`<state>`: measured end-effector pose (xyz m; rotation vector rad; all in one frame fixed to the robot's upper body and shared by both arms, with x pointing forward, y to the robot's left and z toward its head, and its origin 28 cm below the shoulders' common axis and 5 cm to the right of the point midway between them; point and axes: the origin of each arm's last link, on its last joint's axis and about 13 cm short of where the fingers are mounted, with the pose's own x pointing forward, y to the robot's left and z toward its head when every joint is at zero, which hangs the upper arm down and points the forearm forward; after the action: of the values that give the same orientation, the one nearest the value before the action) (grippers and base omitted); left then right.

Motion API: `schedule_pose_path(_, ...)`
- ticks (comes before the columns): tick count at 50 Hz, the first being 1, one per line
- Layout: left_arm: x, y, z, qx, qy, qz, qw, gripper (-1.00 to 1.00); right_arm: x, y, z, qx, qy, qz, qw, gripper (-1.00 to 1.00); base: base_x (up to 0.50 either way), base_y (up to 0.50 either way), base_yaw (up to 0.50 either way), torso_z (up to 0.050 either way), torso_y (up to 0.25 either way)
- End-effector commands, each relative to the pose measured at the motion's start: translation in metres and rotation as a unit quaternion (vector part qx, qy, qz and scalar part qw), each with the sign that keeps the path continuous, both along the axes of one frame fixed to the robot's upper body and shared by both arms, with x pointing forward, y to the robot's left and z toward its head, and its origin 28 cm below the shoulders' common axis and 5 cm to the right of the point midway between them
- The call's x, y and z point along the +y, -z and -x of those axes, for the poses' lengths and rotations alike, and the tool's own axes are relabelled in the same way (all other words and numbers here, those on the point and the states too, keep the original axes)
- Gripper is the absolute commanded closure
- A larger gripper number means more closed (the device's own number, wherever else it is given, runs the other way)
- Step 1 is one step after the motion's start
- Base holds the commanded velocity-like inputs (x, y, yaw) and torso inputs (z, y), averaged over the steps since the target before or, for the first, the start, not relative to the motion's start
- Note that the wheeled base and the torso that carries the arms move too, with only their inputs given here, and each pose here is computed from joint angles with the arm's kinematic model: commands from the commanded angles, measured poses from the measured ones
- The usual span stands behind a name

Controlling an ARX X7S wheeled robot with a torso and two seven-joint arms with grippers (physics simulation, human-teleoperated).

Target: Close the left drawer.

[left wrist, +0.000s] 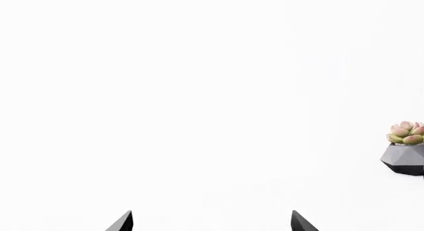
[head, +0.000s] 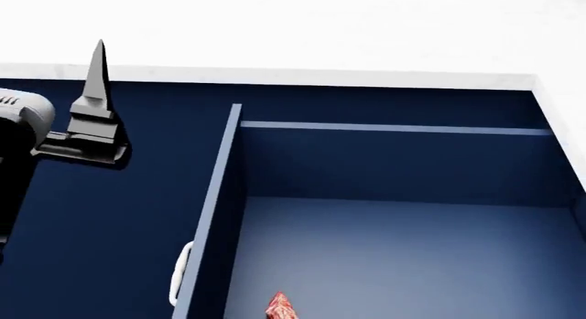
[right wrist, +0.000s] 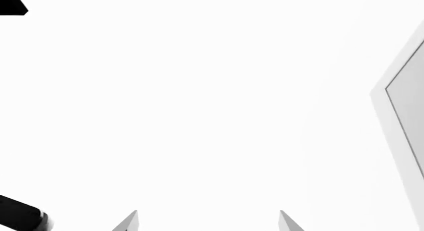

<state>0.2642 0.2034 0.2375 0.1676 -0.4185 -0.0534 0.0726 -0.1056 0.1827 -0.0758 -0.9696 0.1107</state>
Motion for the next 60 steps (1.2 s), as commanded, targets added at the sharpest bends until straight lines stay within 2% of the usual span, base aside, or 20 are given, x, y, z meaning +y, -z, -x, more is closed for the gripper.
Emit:
schedule_pose_path(1, 0.004, -0.003, -0.016, 0.021, -0.016, -0.004, 1.000, -1.00, 0.000, 0.000, 0.000, 0.001, 0.000, 0.001, 1.000, -1.00, 0.00, 0.00, 0.00, 0.000, 0.000)
schedule_pose_path(7, 0.009, -0.017, -0.032, 0.030, -0.028, -0.009, 0.999, -1.00, 0.000, 0.000, 0.000, 0.002, 0.000, 0.001, 1.000, -1.00, 0.00, 0.00, 0.00, 0.000, 0.000)
schedule_pose_path(19, 0.017, -0.049, -0.049, 0.025, -0.055, -0.009, 0.998, -1.00, 0.000, 0.001, 0.000, 0.005, 0.000, 0.000, 1.000, -1.00, 0.00, 0.00, 0.00, 0.000, 0.000)
schedule_pose_path(30, 0.018, -0.071, -0.068, 0.038, -0.066, -0.037, 0.996, -1.00, 0.000, 0.001, 0.000, 0.006, -0.001, 0.000, 1.000, -1.00, 0.00, 0.00, 0.00, 0.000, 0.000)
schedule_pose_path(35, 0.016, -0.071, -0.073, 0.056, -0.044, -0.054, 0.996, -1.00, -0.001, 0.001, 0.000, 0.006, -0.001, 0.000, 1.000, -1.00, 0.00, 0.00, 0.00, 0.000, 0.000)
schedule_pose_path(44, 0.014, -0.067, -0.088, 0.077, -0.043, -0.086, 0.992, -1.00, -0.001, 0.001, 0.000, 0.007, -0.001, 0.000, 1.000, -1.00, 0.00, 0.00, 0.00, 0.000, 0.000)
schedule_pose_path(52, 0.009, -0.063, -0.098, 0.108, -0.038, -0.092, 0.989, -1.00, -0.001, 0.001, 0.000, 0.006, -0.002, 0.000, 1.000, -1.00, 0.00, 0.00, 0.00, 0.000, 0.000)
schedule_pose_path(60, 0.007, -0.048, -0.111, 0.155, -0.056, -0.103, 0.981, -1.00, -0.001, 0.001, 0.000, 0.006, -0.002, -0.001, 1.000, -1.00, 0.00, 0.00, 0.00, 0.000, 0.000)
